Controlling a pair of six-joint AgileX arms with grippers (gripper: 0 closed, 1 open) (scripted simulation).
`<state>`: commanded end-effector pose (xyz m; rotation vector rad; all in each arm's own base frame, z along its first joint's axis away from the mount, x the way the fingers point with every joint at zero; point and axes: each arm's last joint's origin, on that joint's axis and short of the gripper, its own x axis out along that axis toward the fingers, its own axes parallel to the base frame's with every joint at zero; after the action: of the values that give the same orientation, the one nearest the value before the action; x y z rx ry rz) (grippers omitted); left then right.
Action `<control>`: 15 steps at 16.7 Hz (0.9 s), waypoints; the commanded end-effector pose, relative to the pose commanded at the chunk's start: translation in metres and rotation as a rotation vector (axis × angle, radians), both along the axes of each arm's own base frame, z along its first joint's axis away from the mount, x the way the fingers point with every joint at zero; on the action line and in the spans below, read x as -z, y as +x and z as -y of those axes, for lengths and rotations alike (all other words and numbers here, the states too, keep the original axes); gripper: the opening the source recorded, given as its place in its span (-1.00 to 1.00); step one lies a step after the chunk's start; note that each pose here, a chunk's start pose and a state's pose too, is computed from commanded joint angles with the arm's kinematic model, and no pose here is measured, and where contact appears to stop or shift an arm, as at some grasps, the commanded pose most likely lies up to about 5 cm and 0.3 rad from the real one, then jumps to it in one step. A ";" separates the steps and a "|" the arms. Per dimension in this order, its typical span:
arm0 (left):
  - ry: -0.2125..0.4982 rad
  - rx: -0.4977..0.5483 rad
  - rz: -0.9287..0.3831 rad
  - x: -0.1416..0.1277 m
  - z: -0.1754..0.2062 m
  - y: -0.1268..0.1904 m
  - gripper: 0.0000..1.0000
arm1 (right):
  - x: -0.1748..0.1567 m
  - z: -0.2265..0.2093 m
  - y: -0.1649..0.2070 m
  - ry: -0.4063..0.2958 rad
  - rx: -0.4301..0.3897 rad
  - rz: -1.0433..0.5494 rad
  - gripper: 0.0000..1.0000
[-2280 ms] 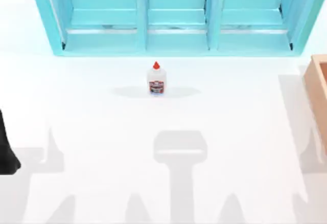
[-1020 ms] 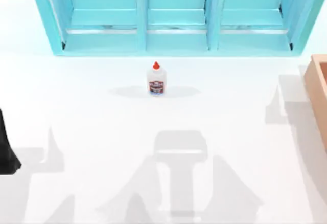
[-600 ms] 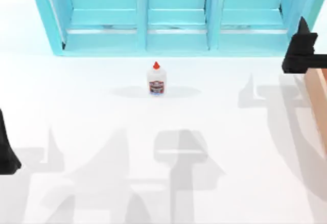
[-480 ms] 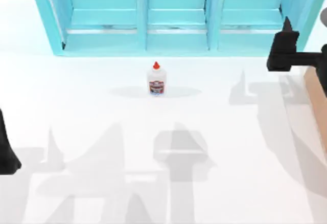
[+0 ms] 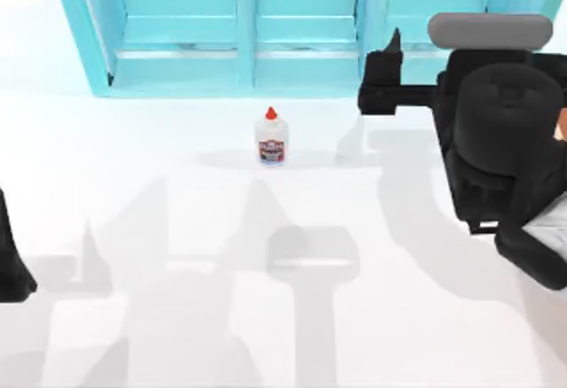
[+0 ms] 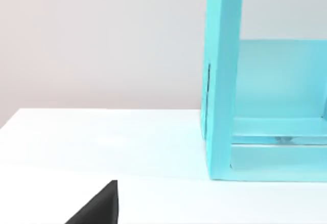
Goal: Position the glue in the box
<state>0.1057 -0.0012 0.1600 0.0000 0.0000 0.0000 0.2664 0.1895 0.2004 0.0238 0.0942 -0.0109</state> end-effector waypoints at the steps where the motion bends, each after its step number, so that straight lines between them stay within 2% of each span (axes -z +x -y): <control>1: 0.000 0.000 0.000 0.000 0.000 0.000 1.00 | 0.004 -0.010 0.003 0.007 0.001 0.006 1.00; 7: 0.000 0.000 0.000 0.000 0.000 0.000 1.00 | 0.052 -0.072 0.008 0.003 0.002 0.002 1.00; 15: 0.000 0.000 0.000 0.000 0.000 0.000 1.00 | 0.147 -0.145 -0.017 -0.027 -0.002 -0.007 1.00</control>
<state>0.1057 -0.0012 0.1600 0.0000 0.0000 0.0000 0.2495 0.3345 0.0537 -0.0036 0.1015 -0.0101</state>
